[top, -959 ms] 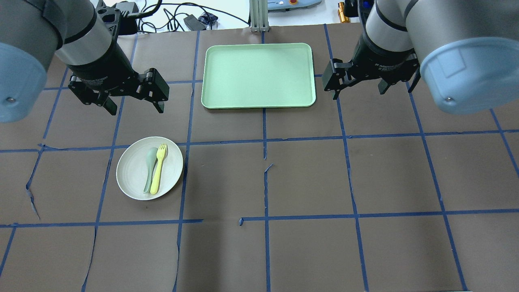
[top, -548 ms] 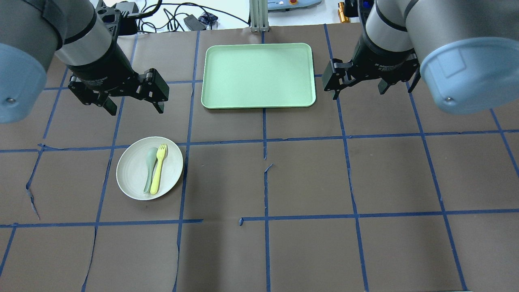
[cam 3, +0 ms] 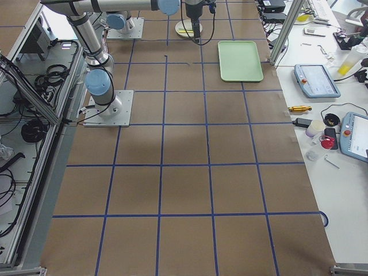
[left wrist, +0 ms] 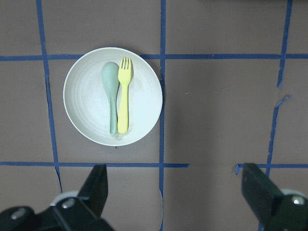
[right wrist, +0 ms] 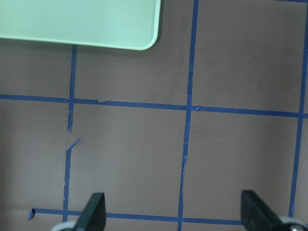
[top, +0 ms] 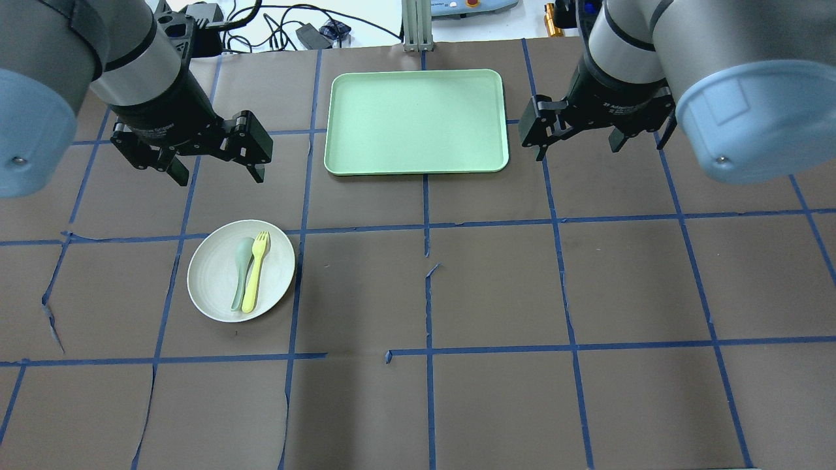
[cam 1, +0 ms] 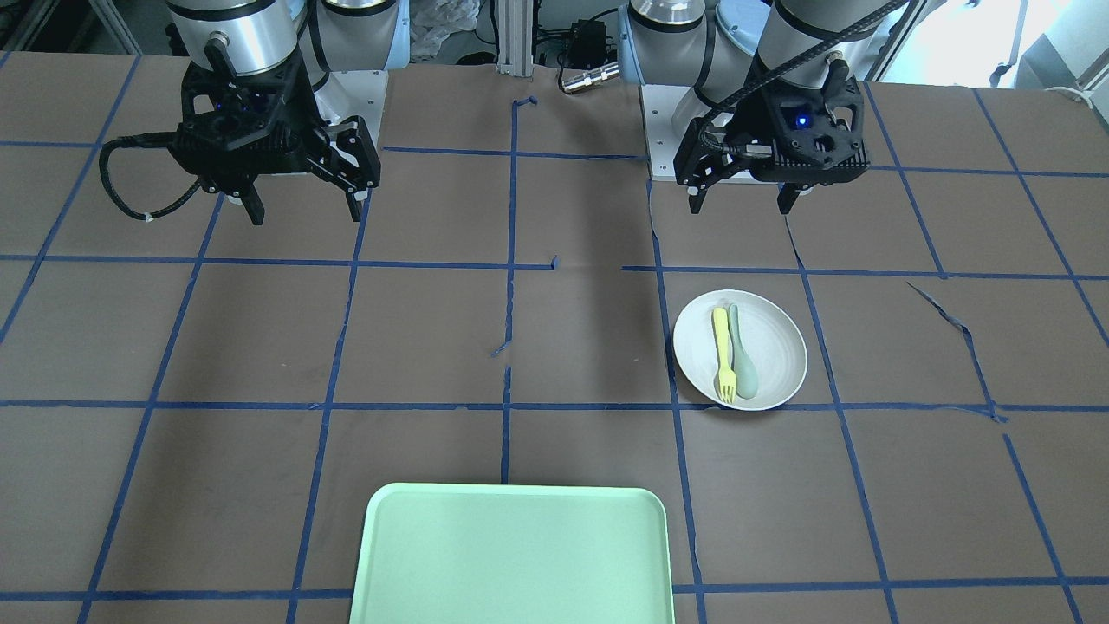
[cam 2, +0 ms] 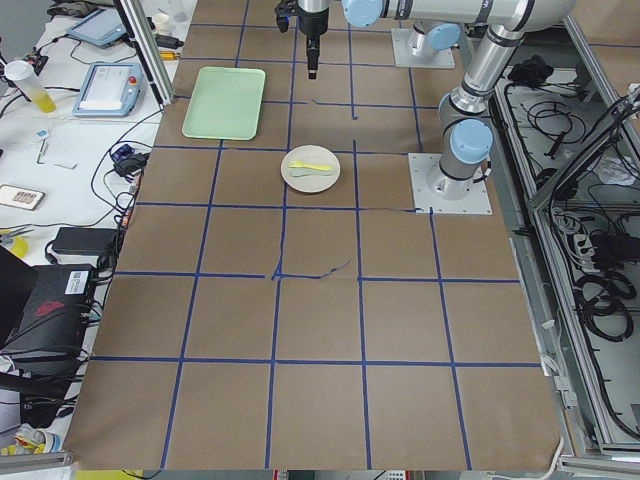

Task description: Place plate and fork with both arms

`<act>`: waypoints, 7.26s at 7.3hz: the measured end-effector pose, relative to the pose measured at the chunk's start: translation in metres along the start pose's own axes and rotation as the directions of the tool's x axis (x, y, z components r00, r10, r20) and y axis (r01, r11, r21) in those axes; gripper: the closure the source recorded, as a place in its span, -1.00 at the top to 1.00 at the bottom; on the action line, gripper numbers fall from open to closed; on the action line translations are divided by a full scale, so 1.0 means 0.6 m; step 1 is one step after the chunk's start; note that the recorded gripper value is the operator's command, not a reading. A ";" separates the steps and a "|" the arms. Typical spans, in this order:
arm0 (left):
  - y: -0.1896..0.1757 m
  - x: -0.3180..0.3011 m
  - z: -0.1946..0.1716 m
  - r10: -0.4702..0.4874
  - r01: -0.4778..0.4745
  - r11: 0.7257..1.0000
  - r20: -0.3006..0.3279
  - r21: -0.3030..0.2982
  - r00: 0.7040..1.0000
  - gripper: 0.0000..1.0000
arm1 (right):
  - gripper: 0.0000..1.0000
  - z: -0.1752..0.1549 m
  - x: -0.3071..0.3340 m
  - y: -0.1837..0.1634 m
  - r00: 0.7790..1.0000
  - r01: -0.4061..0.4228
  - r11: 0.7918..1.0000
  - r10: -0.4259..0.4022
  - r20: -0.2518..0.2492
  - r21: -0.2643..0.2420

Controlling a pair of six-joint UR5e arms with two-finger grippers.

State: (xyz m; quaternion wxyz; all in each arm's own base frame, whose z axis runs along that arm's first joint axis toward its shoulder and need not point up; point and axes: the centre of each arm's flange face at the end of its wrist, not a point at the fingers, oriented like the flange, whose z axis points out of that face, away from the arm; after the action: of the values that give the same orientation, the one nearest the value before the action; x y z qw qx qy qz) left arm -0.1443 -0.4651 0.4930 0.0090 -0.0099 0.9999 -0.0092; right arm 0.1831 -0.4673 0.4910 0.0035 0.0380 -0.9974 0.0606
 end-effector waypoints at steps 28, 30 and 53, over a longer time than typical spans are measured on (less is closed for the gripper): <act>-0.049 -0.333 0.524 -0.064 0.059 0.977 -0.021 -0.205 0.998 -1.00 | 1.00 0.003 0.000 0.000 1.000 0.000 1.000 0.000 0.000 -0.004; -0.052 -0.333 0.521 -0.065 0.059 0.978 -0.021 -0.200 0.998 -1.00 | 1.00 0.003 0.000 0.000 1.000 0.000 1.000 0.000 0.000 -0.004; -0.520 0.104 0.504 0.029 -0.058 0.996 -0.372 -0.067 0.928 -1.00 | 1.00 0.006 -0.003 0.004 1.000 -0.001 1.000 0.002 0.002 -0.008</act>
State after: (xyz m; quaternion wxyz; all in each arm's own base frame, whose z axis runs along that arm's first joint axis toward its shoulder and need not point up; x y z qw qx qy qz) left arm -0.1950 -0.7836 0.1954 -0.1799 0.0140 0.9832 0.0275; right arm 0.1850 -0.4654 0.4871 0.0027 0.0373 -0.9977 0.0567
